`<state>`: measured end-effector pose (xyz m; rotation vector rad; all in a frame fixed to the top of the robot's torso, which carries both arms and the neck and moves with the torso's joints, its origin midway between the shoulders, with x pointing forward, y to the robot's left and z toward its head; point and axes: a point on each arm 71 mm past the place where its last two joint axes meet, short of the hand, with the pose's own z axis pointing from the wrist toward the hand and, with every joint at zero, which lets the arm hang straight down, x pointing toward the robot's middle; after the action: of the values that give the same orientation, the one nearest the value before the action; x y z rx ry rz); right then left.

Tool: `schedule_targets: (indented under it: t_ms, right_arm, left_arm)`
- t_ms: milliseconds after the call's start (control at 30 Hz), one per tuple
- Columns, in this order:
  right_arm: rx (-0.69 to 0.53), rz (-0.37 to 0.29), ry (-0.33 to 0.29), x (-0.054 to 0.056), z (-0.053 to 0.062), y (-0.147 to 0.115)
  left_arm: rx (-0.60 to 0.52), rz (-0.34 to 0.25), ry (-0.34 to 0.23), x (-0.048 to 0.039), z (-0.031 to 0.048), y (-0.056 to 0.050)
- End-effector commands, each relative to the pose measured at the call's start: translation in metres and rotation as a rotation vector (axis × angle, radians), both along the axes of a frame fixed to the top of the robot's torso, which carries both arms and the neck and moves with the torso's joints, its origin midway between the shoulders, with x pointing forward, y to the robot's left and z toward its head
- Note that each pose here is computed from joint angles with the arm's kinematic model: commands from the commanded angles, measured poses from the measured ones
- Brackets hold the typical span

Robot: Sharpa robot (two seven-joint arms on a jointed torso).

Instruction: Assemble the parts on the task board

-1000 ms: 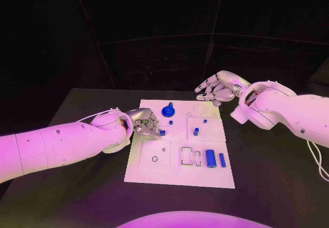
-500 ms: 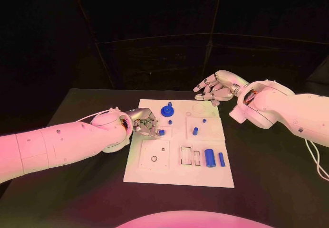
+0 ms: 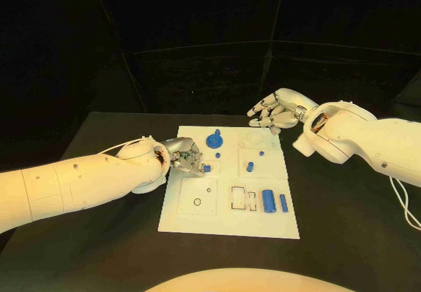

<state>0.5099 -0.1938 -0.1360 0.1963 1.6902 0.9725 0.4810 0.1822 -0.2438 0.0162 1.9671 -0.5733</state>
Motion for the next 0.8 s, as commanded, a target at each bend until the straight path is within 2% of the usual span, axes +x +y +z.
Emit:
schedule_targets:
  t_ms: [33,800]
  right_arm:
    - [0.004,0.005,-0.011,0.0000,0.0019,0.0012]
    - [0.003,0.007,-0.011,0.0003,0.0018,0.0023]
  left_arm:
    - [0.009,0.006,0.006,0.0006,0.0001,0.0002]
    - [-0.002,0.014,0.016,0.0006,-0.0001,-0.0017]
